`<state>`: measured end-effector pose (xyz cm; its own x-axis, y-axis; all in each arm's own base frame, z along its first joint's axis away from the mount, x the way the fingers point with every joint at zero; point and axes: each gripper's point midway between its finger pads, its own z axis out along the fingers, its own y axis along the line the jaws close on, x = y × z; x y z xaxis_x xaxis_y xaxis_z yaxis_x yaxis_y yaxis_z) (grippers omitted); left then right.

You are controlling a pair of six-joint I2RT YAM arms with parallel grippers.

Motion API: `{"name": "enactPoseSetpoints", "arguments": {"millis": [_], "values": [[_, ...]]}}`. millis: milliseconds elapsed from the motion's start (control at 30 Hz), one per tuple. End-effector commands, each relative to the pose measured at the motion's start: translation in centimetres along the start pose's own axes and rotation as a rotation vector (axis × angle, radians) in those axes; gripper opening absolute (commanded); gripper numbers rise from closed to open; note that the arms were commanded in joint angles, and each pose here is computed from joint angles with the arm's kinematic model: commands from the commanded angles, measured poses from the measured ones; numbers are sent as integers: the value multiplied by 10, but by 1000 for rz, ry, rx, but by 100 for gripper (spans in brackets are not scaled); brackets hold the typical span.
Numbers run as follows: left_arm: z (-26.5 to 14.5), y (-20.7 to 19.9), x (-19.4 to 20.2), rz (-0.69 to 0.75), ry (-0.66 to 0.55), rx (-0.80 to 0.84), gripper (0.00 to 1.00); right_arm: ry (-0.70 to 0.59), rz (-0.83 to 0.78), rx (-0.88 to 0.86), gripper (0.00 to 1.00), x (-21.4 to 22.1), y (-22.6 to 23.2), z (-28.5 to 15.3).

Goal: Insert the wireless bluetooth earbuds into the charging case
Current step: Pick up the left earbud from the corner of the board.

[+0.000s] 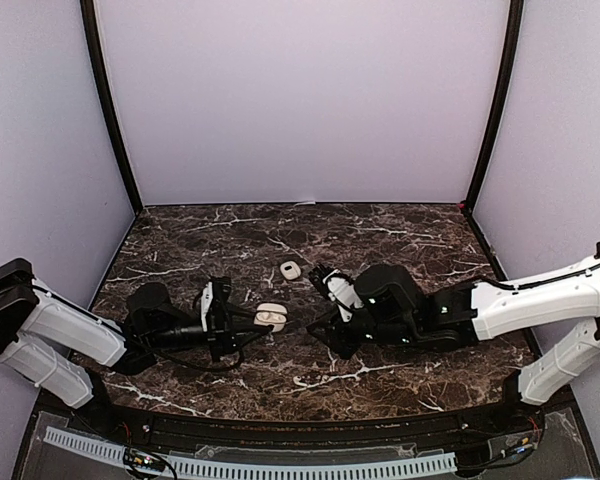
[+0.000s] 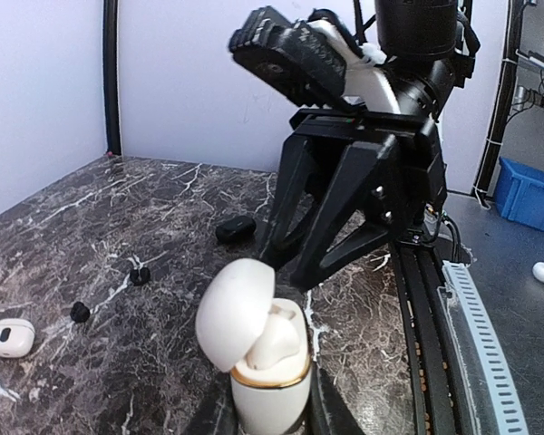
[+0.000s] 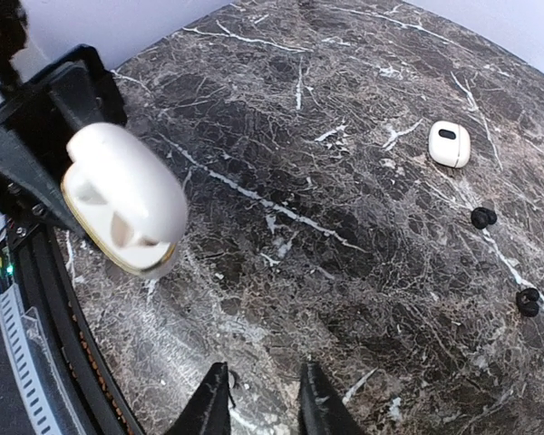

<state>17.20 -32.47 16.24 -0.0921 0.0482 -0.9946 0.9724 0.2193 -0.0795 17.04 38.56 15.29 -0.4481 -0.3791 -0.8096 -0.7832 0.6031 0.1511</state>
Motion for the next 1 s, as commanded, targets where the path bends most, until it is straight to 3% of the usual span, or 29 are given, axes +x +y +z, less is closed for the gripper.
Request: {"name": "enactPoseSetpoints", "arguments": {"millis": [0, 133, 233, 500, 633, 767, 967], "values": [[-7, -10, -3, -102, -37, 75, 7, -73, -13, -102, 31, -9, 8, -26], [-11, -9, -2, -145, -31, 79, 6, -79, -24, -209, 35, -8, 20, -29], [-14, -7, 0, -176, -28, 72, 0, 51, -21, -210, 35, 13, 19, -15], [-17, 12, 16, -399, 62, 23, 0, 325, 31, -251, 35, 53, 24, 16], [-17, 15, 25, -509, 122, 40, 0, 301, 27, -261, 34, 38, 28, 22], [-17, 13, 31, -510, 162, 49, 0, 199, 28, -289, 37, 14, 32, 21], [-19, 14, 31, -474, 174, 41, 0, 209, 37, -286, 39, 16, 29, 27]]}}
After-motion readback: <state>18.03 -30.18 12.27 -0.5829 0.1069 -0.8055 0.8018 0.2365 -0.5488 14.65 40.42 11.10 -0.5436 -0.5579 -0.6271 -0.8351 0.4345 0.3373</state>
